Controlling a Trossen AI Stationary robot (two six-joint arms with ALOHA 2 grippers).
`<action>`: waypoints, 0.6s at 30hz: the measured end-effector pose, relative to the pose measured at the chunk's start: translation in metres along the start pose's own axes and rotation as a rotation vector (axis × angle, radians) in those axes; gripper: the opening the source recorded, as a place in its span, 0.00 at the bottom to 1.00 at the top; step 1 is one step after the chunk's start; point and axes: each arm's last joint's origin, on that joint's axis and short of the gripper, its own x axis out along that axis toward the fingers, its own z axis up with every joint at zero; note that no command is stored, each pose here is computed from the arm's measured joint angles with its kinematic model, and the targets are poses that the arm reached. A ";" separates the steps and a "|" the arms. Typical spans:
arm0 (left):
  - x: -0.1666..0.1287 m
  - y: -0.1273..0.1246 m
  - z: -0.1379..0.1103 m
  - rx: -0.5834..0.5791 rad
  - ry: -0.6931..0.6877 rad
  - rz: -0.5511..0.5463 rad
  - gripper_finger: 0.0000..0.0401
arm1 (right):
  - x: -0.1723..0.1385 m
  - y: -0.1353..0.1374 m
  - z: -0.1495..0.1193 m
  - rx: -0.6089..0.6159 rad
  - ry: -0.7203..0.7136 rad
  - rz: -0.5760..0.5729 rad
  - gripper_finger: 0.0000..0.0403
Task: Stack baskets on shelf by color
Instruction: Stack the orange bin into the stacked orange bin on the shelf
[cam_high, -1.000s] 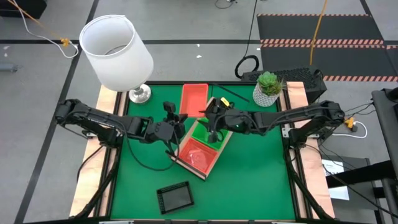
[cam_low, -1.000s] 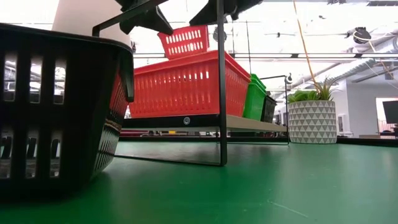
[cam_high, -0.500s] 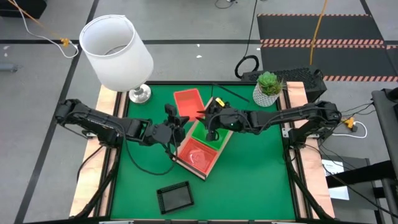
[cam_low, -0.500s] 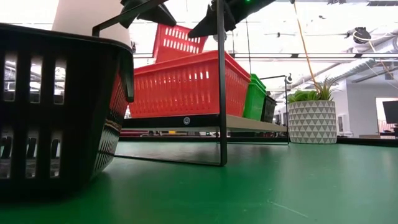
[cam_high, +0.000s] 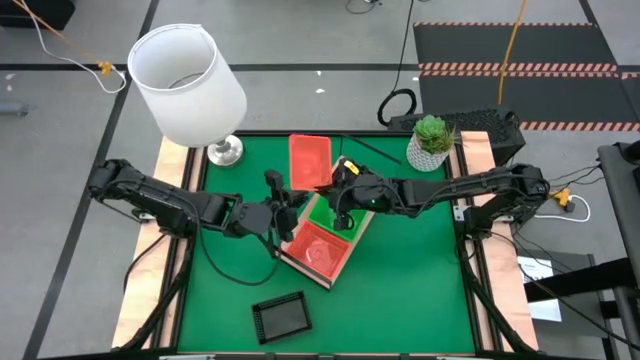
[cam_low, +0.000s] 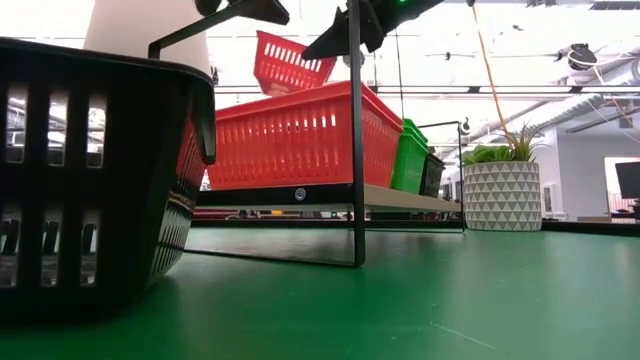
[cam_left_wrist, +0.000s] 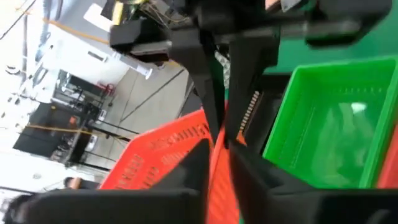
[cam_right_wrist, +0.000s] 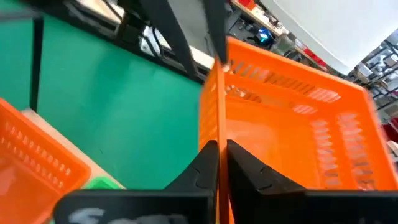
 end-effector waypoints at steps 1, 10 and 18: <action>0.000 0.001 0.000 -0.022 -0.003 0.002 0.20 | 0.000 0.001 0.000 -0.012 0.002 0.004 0.02; -0.029 0.004 0.011 -0.104 -0.089 0.014 0.54 | -0.024 0.005 0.012 -0.061 -0.022 0.044 0.01; -0.085 0.025 0.015 -0.253 -0.243 -0.019 0.56 | -0.058 0.014 0.017 -0.129 -0.059 0.308 0.01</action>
